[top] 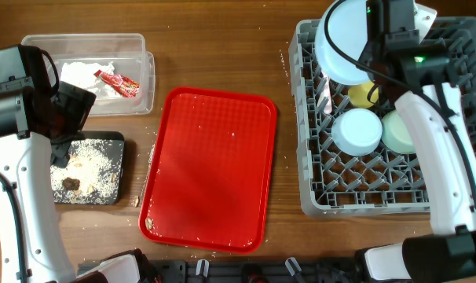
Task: Sort waste into correct bins and load items into the dishwasher rack
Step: 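Stand the plate upright in the rack's back-left slots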
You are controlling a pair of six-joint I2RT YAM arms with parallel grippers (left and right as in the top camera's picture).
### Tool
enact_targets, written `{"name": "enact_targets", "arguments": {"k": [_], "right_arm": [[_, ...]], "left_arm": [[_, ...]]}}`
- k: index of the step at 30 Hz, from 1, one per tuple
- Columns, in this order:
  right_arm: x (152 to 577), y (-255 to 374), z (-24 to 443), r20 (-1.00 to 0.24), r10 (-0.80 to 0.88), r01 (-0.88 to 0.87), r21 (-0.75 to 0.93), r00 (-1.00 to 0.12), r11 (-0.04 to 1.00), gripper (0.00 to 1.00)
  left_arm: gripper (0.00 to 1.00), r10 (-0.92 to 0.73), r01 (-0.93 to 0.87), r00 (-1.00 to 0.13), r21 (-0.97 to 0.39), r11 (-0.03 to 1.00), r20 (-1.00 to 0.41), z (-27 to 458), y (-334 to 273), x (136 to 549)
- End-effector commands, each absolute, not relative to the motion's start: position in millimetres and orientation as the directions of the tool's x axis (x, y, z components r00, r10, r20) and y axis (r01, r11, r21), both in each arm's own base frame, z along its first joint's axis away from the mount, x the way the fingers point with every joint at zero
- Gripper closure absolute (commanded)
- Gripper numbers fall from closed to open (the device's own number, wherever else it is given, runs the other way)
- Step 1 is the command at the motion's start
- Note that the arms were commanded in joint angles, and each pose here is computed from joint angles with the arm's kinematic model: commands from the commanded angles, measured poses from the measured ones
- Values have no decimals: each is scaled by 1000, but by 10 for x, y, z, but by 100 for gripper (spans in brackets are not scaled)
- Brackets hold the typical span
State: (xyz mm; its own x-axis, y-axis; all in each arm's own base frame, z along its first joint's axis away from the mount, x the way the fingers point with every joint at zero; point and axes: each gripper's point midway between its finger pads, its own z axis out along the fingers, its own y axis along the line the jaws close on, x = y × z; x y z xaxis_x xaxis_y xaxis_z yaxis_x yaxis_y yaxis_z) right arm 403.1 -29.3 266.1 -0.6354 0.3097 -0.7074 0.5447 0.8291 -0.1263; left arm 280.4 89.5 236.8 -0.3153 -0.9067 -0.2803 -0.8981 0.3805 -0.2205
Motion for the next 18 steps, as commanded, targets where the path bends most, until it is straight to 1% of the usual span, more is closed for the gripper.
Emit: {"name": "enact_targets", "arguments": {"k": [1, 7, 13, 15, 18], "right_arm": [[4120, -416, 2449, -736, 309, 620, -188, -603, 762, 96], [4291, -172, 2226, -726, 248, 556, -217, -641, 802, 96], [4345, 87, 1977, -690, 196, 495, -263, -697, 828, 96], [4348, 52, 1934, -689, 176, 503, -306, -703, 809, 96], [4347, -32, 2005, -712, 158, 532, -339, -684, 775, 96]], "left_arm": [[0, -905, -899, -306, -223, 377, -297, 2413, 932, 2799], [0, -905, -899, -305, -223, 377, -297, 2413, 932, 2799], [0, -905, -899, -305, -223, 377, -297, 2413, 932, 2800], [0, -905, -899, -306, -223, 377, -297, 2413, 932, 2799], [0, -905, -899, -305, -223, 377, -297, 2413, 933, 2799]]}}
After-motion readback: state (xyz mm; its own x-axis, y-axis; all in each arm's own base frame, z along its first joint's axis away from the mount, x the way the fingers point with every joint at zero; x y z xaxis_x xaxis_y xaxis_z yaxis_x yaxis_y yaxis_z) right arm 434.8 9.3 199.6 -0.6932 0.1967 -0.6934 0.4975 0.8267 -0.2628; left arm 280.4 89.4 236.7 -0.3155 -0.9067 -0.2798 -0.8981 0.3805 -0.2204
